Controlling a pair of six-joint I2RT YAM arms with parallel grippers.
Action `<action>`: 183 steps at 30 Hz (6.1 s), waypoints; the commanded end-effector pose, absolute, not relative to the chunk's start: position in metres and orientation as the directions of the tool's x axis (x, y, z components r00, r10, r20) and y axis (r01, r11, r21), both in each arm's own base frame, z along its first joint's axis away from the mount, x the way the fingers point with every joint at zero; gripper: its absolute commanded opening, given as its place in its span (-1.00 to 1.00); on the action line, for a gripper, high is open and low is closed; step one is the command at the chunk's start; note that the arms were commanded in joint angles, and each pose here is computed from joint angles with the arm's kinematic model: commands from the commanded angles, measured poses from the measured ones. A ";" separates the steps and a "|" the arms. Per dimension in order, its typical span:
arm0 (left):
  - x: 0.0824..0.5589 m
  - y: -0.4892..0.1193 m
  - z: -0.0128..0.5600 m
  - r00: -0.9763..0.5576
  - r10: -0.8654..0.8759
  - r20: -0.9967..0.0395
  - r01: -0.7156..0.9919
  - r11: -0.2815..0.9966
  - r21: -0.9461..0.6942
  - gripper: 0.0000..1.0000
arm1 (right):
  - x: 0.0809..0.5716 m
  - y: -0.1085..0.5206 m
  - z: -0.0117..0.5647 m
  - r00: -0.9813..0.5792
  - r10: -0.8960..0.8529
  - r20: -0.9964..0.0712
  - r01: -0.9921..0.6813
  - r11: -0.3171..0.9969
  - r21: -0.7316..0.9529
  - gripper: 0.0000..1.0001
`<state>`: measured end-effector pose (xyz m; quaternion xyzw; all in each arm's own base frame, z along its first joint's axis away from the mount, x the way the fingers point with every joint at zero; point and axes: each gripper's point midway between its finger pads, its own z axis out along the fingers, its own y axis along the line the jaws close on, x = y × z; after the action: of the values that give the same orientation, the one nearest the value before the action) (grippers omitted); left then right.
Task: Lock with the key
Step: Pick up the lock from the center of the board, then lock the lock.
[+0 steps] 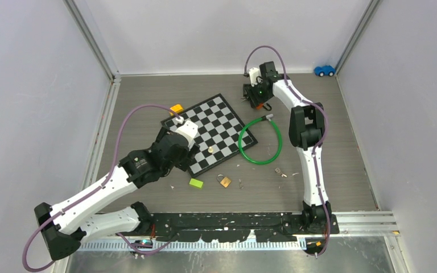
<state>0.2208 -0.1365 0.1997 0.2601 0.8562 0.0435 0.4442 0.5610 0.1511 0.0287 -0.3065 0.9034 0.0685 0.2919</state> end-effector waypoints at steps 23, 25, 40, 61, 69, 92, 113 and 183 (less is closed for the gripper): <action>0.205 -0.138 0.275 -0.387 0.084 -0.918 0.324 0.945 -0.050 0.99 | 0.546 0.147 0.280 -0.356 -0.217 -0.909 -0.380 0.922 -0.071 -0.97; 0.205 -0.142 0.281 -0.369 0.048 -0.928 0.334 0.939 -0.084 0.99 | 0.534 0.145 0.292 -0.354 -0.135 -0.926 -0.336 0.942 -0.008 -0.99; 0.205 -0.208 0.312 -0.226 -0.200 -0.953 0.565 0.770 -0.295 0.98 | 0.394 0.199 0.394 -0.380 0.488 -0.786 -0.439 0.653 0.617 -0.99; 0.178 -0.263 0.401 -0.293 -0.704 -0.647 0.774 0.222 -0.592 0.97 | 0.271 0.258 0.494 -0.341 0.749 -0.568 -0.633 0.264 0.728 -0.99; 0.178 -0.260 0.411 -0.299 -0.749 -0.591 0.775 0.170 -0.608 0.86 | 0.253 0.266 0.507 -0.423 0.756 -0.499 -0.643 0.137 0.753 -0.99; 0.178 -0.283 0.427 -0.417 -0.753 -0.509 0.767 0.008 -0.642 0.67 | 0.223 0.273 0.488 -0.524 0.719 -0.457 -0.620 0.046 0.783 -0.99; 0.178 -0.280 0.425 -0.445 -0.755 -0.481 0.737 -0.003 -0.676 -0.05 | 0.231 0.274 0.462 -0.541 0.715 -0.443 -0.556 0.092 0.826 -0.99; 0.202 -0.298 0.344 -0.259 -0.188 -0.947 0.791 0.522 -0.320 -1.00 | 0.249 0.282 0.384 -0.544 0.664 -0.513 -0.347 0.379 0.858 -0.59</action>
<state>0.2075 -0.3000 0.3255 0.1869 0.6777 -0.4498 0.5509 0.2406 0.2871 0.3651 0.1054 0.7043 0.5518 0.4340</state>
